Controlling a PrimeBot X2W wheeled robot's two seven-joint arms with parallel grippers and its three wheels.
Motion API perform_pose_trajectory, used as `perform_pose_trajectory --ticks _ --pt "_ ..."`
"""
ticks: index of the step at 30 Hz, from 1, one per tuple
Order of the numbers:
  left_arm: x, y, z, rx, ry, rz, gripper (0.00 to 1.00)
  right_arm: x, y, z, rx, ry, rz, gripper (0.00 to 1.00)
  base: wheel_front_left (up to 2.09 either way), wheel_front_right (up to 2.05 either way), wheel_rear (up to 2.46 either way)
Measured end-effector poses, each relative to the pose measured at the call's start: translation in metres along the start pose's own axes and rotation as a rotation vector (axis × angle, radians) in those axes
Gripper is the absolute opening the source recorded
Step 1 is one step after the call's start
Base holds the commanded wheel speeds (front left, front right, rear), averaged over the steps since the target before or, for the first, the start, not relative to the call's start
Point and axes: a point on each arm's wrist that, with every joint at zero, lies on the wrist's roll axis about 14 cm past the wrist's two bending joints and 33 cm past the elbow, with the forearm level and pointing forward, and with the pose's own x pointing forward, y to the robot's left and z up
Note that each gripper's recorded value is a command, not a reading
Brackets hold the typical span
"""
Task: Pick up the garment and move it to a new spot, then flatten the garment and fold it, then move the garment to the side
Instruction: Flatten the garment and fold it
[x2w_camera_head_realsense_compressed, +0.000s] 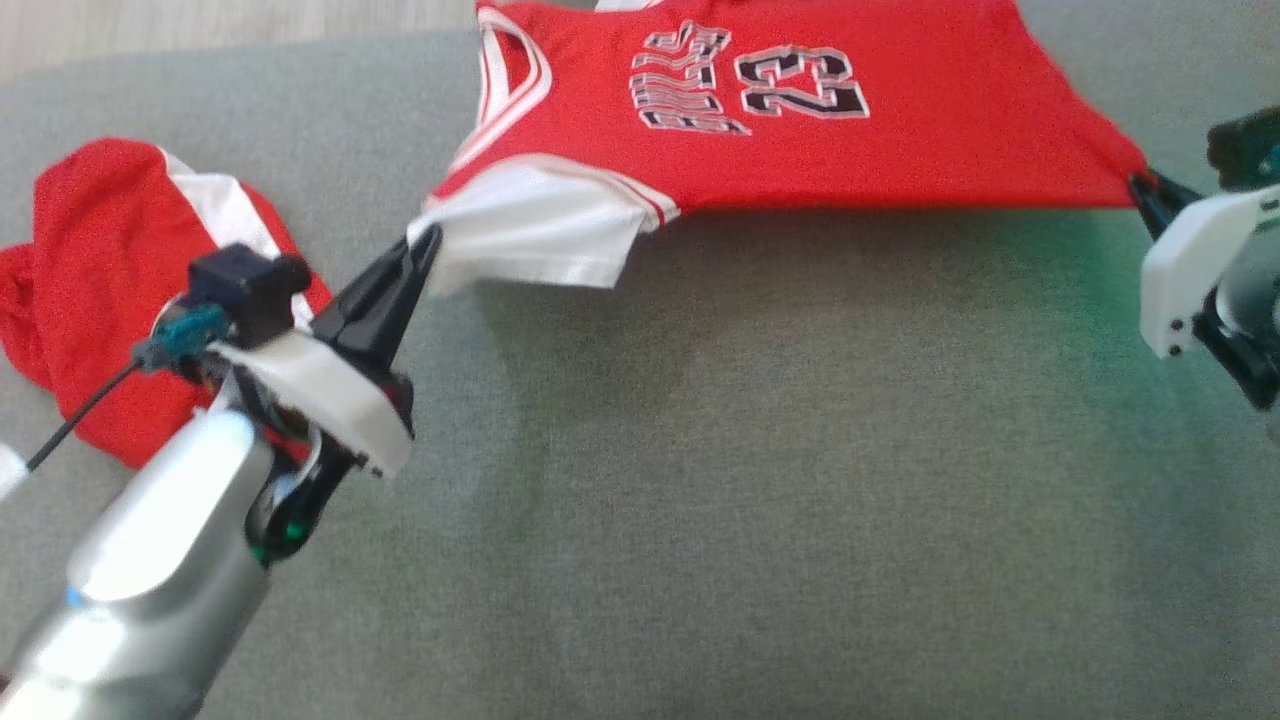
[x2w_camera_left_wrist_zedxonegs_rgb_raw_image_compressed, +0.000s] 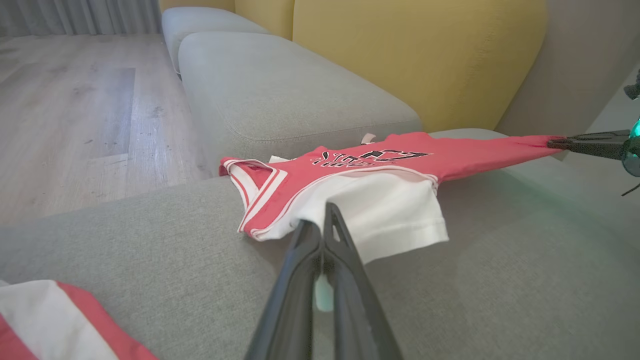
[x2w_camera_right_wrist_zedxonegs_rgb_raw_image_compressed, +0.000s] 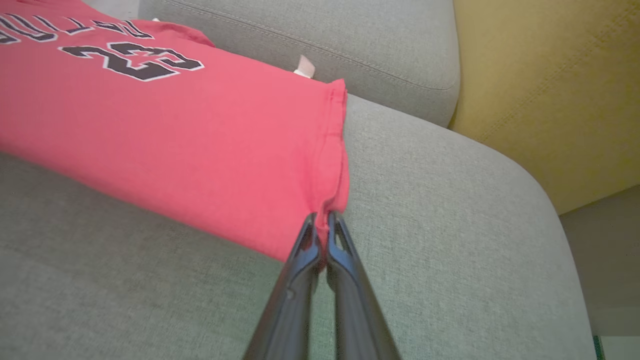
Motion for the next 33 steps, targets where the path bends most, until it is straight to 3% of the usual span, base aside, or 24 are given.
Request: perform_pose_trajectory --ticks 8,25,33 --pt "-0.035 -0.032 -0.002 -0.002 0.043 -0.053 0.00 -0.042 -0.011 -0.012 -0.004 0.038 0.031 0.00 0.00 0.00 0.00" --pt "-0.097 -0.098 -0.030 -0.028 0.188 -0.178 0.00 -0.109 0.007 -0.067 0.060 0.175 0.113 0.00 0.00 0.00 0.00" --pt "-0.103 -0.104 -0.030 -0.064 0.201 -0.177 0.00 -0.116 0.015 -0.073 0.093 0.185 0.144 0.00 0.00 0.00 0.00"
